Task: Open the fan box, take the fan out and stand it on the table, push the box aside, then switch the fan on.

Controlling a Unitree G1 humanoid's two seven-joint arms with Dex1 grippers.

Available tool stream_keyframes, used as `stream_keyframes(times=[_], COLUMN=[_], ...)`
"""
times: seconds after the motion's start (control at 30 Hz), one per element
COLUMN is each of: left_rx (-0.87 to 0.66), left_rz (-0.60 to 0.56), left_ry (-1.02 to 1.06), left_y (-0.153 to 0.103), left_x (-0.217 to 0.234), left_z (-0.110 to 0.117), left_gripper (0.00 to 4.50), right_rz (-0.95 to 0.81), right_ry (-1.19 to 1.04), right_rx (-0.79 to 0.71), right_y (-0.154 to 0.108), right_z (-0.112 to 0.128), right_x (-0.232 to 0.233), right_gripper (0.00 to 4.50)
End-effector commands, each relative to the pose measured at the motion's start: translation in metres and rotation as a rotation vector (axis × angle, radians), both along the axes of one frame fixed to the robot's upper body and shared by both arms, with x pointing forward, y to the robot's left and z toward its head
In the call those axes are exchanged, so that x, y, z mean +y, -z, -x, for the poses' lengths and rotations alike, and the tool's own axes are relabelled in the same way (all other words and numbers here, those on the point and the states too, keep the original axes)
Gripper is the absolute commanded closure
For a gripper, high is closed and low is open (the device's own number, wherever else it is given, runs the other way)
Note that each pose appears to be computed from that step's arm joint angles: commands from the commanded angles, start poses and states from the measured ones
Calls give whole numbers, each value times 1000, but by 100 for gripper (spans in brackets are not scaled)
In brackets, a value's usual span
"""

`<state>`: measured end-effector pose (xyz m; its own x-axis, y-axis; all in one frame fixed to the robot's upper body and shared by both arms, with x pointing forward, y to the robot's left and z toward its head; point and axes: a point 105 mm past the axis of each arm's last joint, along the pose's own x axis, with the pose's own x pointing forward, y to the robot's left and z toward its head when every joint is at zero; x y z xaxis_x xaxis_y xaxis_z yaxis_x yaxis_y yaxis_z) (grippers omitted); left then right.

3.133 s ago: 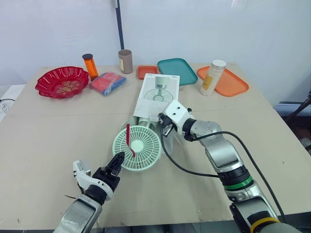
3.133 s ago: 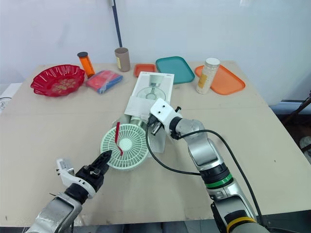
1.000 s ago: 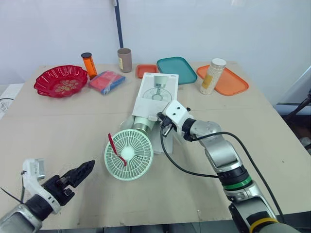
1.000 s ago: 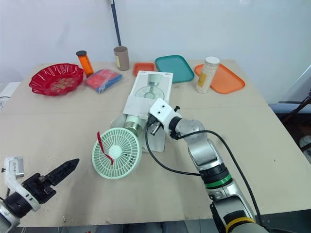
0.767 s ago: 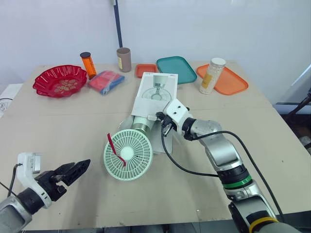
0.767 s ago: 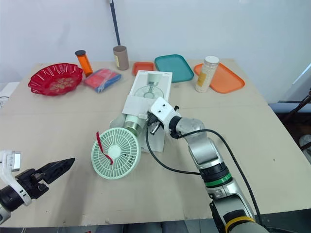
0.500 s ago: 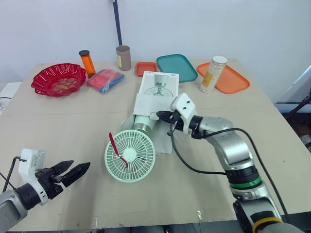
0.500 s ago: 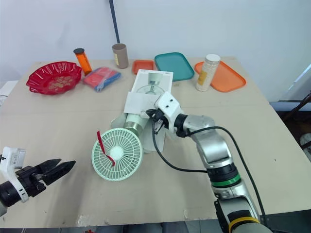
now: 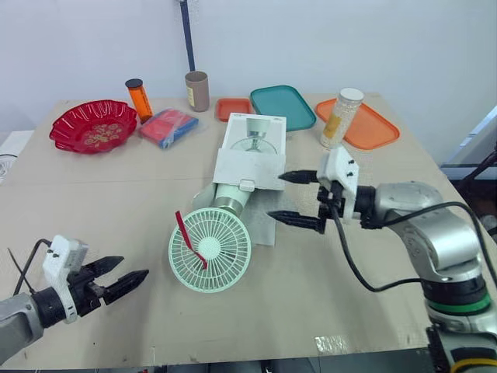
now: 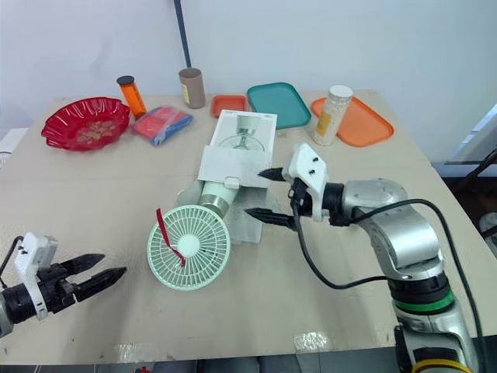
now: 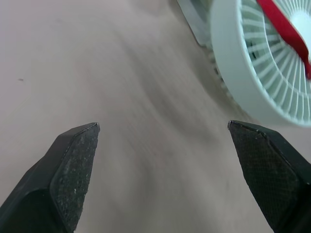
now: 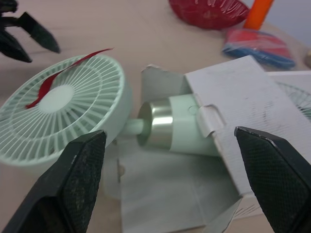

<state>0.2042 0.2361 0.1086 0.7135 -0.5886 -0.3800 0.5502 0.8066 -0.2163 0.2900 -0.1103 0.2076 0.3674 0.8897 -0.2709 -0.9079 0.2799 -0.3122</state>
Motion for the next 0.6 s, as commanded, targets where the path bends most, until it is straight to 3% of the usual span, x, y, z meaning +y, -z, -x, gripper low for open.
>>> stream_keyframes(times=[0.03,0.1,0.3,0.4,0.6], left_rx=[-89,-159,-409,-477,-871], left_rz=[-98,-139,-439,-487,-716], left_ry=[107,171,485,539,703], left_y=[-6,-13,-18,-16,-21], left_x=[-2,-3,1,4,-10], left_z=[-4,-8,-20,-30,-60], left_gripper=[0,0,0,0,0], right_rz=[3,10,90,103,120], right_ry=[-100,-129,-203,-204,-176], right_rx=[-40,-21,-85,-96,-83], right_y=[-14,-13,-5,-4,2], right_z=[19,25,33,33,40], right_x=[-2,-5,-13,-17,-20], right_gripper=[14,14,14,14,14])
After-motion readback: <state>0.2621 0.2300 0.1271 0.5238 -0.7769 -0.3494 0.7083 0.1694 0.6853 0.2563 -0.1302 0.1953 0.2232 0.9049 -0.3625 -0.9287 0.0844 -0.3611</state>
